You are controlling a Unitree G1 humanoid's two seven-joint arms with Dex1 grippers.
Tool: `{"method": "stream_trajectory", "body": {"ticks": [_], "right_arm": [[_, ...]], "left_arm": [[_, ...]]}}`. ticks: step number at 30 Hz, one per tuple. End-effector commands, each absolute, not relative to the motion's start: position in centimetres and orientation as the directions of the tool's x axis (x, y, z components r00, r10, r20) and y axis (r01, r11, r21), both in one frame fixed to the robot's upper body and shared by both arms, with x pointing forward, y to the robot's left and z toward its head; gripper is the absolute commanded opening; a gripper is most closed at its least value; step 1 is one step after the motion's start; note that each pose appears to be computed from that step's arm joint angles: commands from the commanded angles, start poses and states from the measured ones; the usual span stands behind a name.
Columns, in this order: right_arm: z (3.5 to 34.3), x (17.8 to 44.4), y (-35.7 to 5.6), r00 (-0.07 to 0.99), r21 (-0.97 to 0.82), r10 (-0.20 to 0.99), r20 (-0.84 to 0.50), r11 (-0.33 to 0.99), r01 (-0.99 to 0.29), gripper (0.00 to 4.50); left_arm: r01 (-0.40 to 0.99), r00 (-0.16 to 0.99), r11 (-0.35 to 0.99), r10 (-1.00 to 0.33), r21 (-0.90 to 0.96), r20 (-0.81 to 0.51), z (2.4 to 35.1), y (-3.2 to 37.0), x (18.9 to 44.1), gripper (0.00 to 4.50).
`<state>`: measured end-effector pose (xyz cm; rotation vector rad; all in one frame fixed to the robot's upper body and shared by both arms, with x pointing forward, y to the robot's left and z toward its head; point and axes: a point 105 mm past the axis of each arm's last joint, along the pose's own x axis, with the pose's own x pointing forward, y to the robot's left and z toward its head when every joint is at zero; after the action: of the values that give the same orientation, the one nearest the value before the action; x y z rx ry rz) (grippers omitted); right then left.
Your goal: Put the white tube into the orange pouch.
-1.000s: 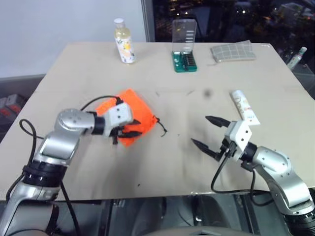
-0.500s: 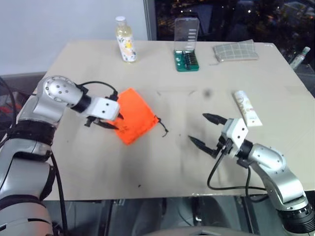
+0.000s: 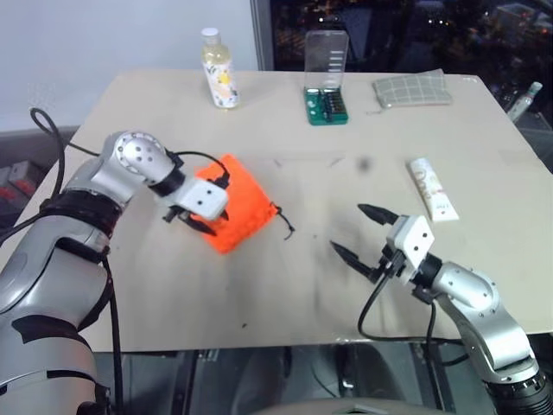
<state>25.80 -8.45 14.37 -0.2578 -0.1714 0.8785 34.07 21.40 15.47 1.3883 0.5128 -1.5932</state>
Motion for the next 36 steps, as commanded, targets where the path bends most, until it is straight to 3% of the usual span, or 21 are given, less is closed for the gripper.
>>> {"method": "stream_trajectory", "body": {"ticks": [1,7,13,18,19,24,28,36], "right_arm": [[15.8,25.4,-8.4,0.621,-0.331,0.779,0.091,0.612,-0.719,4.50],[15.8,25.5,-8.3,0.619,-0.332,0.780,0.091,0.610,-0.720,4.50],[15.8,25.5,-8.2,0.613,-0.330,0.785,0.087,0.603,-0.726,4.50],[15.7,25.5,-8.2,0.609,-0.331,0.789,0.084,0.599,-0.729,4.50],[15.7,25.5,-8.2,0.609,-0.330,0.789,0.084,0.599,-0.730,4.50],[15.8,25.6,-8.2,0.612,-0.329,0.786,0.089,0.604,-0.726,4.50],[15.9,25.8,-8.2,0.616,-0.325,0.782,0.095,0.609,-0.724,4.50],[15.9,26.2,-7.8,0.612,-0.322,0.783,0.109,0.611,-0.724,4.50]], "left_arm": [[0.774,0.097,-0.566,-0.336,0.283,-0.937,16.3,21.0,34.2,1.98],[0.728,0.107,-0.639,-0.252,0.249,-0.962,14.8,21.8,33.9,1.98],[0.743,0.108,-0.627,-0.233,0.234,-0.966,13.6,21.7,34.0,1.98],[0.742,0.131,-0.600,-0.308,0.300,-0.942,13.4,20.7,34.1,0.09],[0.743,0.143,-0.584,-0.340,0.328,-0.929,13.5,20.3,34.1,0.01],[0.754,0.201,-0.465,-0.509,0.464,-0.837,15.3,18.6,34.4,0.01],[0.786,0.262,-0.286,-0.650,0.549,-0.714,18.0,17.5,34.6,0.01],[0.851,0.330,-0.066,-0.706,0.521,-0.627,19.5,18.2,33.4,0.01]]}}
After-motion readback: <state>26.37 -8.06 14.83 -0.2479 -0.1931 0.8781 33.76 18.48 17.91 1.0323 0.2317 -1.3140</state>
